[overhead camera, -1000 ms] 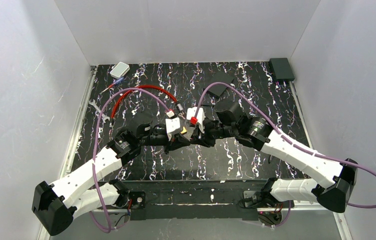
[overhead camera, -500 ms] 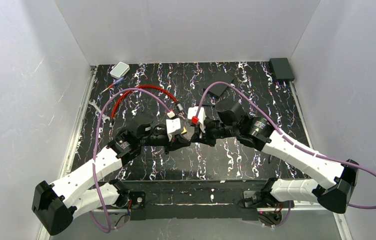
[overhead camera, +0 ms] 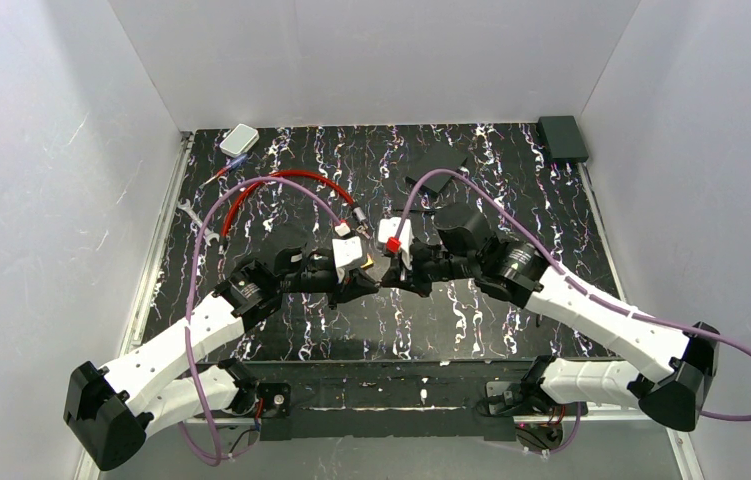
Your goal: Unlock with the key
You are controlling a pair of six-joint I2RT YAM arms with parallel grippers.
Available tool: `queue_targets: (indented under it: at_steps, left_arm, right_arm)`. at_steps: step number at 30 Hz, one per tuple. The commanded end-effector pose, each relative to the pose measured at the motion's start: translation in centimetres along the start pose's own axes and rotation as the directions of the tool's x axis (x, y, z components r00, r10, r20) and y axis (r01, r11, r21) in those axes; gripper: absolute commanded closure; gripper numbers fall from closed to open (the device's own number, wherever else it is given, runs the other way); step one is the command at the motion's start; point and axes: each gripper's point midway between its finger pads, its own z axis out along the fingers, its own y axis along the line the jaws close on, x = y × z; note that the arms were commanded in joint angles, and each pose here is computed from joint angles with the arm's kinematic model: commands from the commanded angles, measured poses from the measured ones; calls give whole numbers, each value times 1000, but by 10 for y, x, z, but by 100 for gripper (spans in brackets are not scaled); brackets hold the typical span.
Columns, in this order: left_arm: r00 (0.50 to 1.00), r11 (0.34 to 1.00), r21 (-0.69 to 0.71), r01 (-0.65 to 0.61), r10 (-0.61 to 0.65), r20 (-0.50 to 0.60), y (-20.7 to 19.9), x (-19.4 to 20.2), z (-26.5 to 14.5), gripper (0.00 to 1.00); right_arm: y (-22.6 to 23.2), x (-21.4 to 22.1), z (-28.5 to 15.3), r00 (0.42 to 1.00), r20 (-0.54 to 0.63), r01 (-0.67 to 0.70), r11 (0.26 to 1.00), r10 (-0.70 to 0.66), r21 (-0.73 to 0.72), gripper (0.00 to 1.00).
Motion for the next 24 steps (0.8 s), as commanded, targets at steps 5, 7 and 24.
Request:
queue_targets:
  at_steps: [5, 7, 24]
  left_arm:
    - [998, 998, -38, -49, 50, 33, 2, -15, -7, 58]
    - [998, 997, -52, -49, 51, 44, 3, -17, -9, 44]
    - [836, 809, -228, 541, -489, 251, 30, -85, -29, 20]
  right_arm:
    - [-5, -11, -12, 994, 112, -12, 996, 2, 88, 99]
    - [-8, -12, -15, 991, 134, -21, 992, 5, 124, 99]
    - [-36, -39, -55, 894, 380, 64, 907, -238, 417, 99]
